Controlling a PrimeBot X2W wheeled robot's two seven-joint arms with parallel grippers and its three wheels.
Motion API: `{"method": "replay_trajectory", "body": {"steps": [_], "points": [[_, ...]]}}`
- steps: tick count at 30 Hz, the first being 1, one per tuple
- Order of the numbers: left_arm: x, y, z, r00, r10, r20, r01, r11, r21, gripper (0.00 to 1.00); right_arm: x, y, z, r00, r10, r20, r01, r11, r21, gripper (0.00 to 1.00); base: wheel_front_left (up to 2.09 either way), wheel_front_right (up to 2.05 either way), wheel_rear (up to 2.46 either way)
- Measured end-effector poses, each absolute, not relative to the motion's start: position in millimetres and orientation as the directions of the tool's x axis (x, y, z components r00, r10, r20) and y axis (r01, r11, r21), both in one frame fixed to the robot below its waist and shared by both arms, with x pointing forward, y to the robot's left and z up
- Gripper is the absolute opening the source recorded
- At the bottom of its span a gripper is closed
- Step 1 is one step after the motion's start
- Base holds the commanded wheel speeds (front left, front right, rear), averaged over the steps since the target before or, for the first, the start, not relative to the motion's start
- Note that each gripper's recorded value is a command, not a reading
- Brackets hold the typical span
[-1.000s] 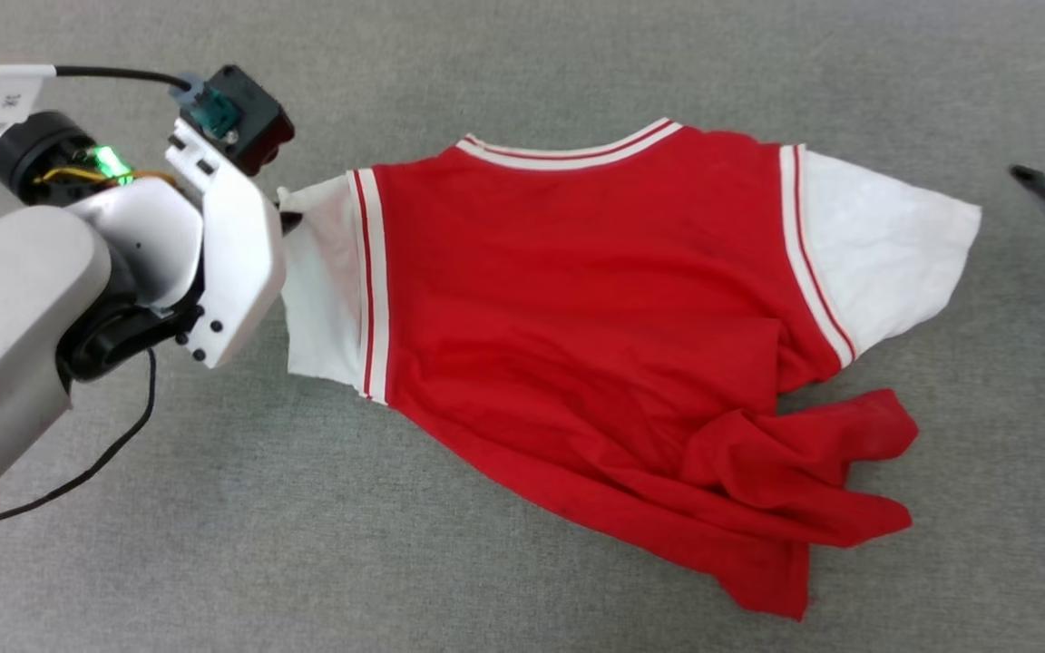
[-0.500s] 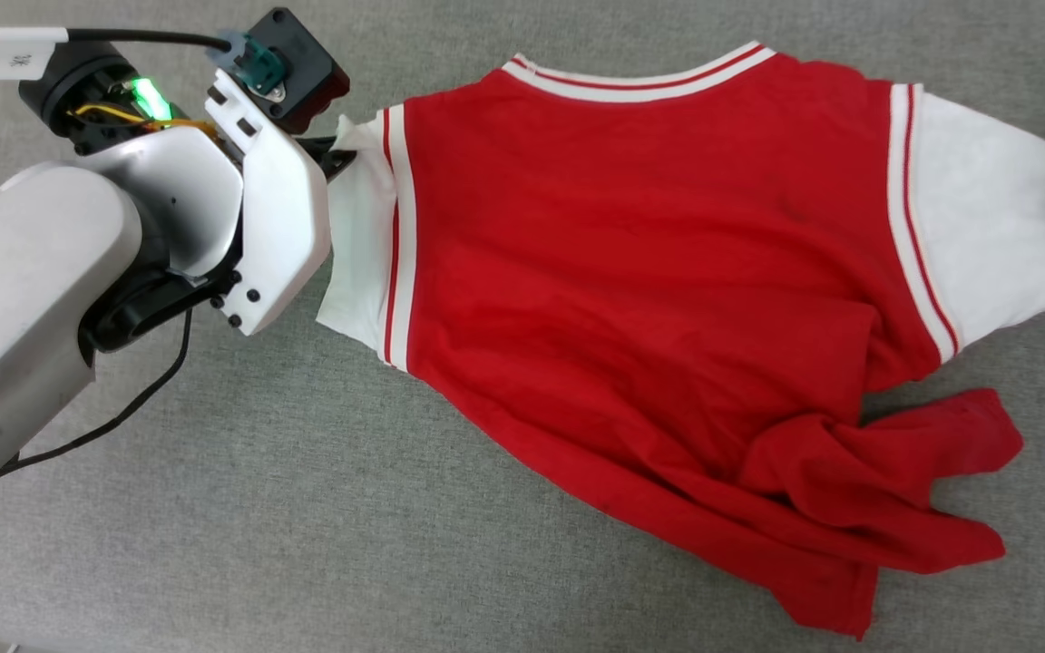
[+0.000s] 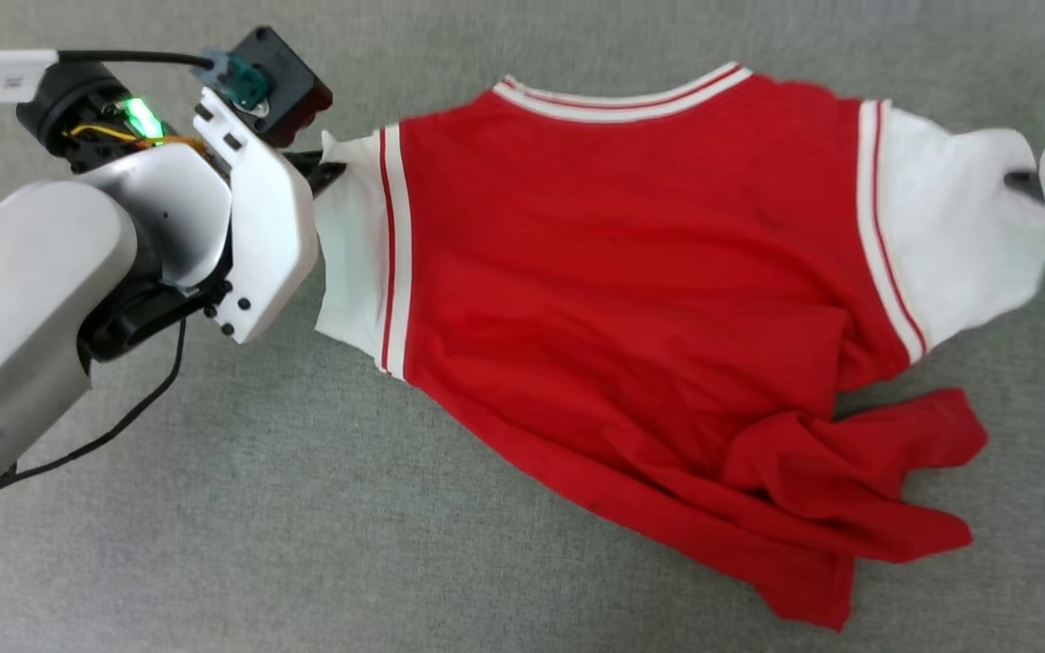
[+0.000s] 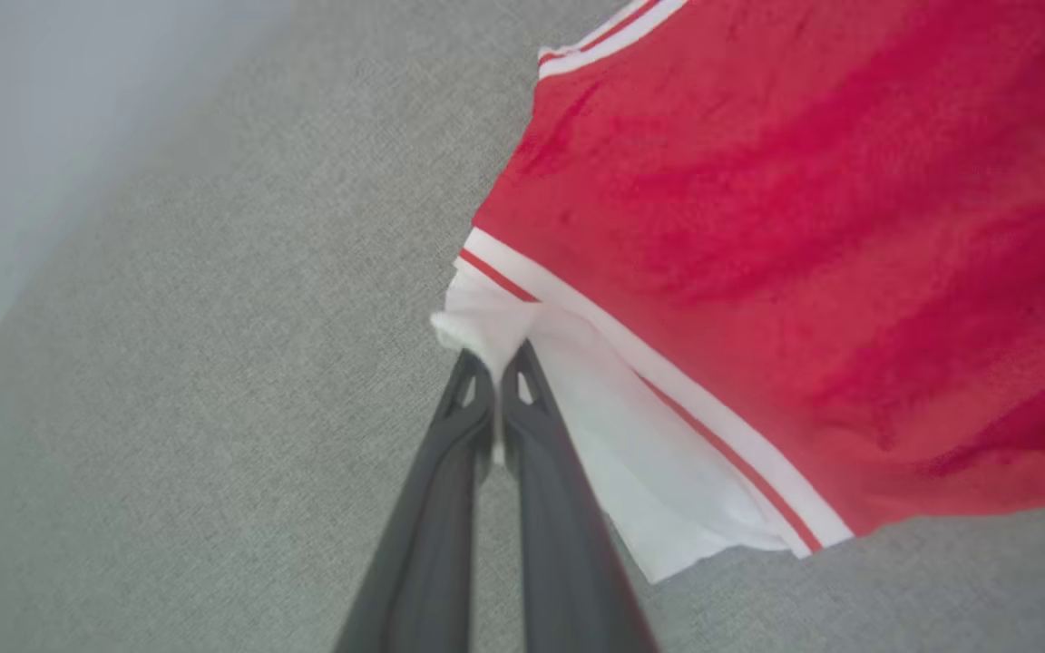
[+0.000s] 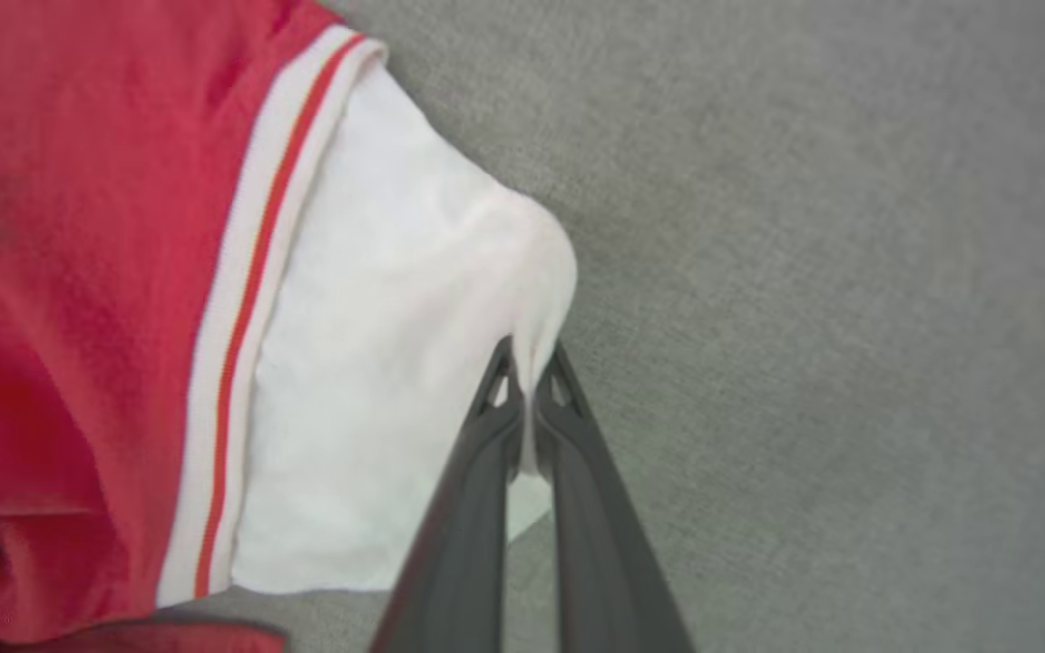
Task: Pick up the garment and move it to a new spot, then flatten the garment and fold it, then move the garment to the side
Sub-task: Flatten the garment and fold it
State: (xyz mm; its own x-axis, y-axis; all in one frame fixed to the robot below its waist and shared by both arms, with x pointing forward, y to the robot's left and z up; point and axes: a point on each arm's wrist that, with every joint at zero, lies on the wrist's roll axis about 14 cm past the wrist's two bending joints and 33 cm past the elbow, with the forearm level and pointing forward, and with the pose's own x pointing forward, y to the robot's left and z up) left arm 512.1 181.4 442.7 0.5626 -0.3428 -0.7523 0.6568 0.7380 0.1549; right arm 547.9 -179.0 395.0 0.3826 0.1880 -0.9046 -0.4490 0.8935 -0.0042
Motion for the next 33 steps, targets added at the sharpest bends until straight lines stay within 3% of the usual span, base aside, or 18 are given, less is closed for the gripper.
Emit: {"method": "replay_trajectory", "body": {"steps": [4, 10, 18, 24, 33], "points": [[515, 174, 477, 0.633, -0.383, -0.672, 0.642, 0.745, 0.18, 0.0, 561, -181, 445, 0.559, 0.223, -0.799, -0.455, 0.888, -0.071, 0.0, 0.0, 0.0, 0.0], [524, 167, 548, 0.772, -0.42, -0.477, 0.585, 0.762, 0.276, 0.0, 563, -190, 526, 0.755, 0.272, -0.596, -0.433, 0.89, -0.143, 0.0, 0.0, 0.0, 0.0], [522, 142, 637, 0.848, -0.477, -0.23, 0.53, 0.756, 0.385, 0.0, 553, -204, 626, 0.912, 0.272, -0.308, -0.353, 0.903, -0.245, 0.0, 0.0, 0.0, 0.0], [536, 124, 695, 0.86, -0.507, -0.065, 0.481, 0.76, 0.436, 0.0, 558, -204, 683, 0.951, 0.267, -0.156, -0.304, 0.901, -0.31, 0.0, 0.0, 0.0, 0.0], [595, 115, 764, 0.864, -0.482, 0.147, 0.372, 0.806, 0.461, 0.0, 610, -210, 755, 0.981, 0.19, 0.035, -0.162, 0.909, -0.385, 0.0, 0.0, 0.0, 0.0]]}}
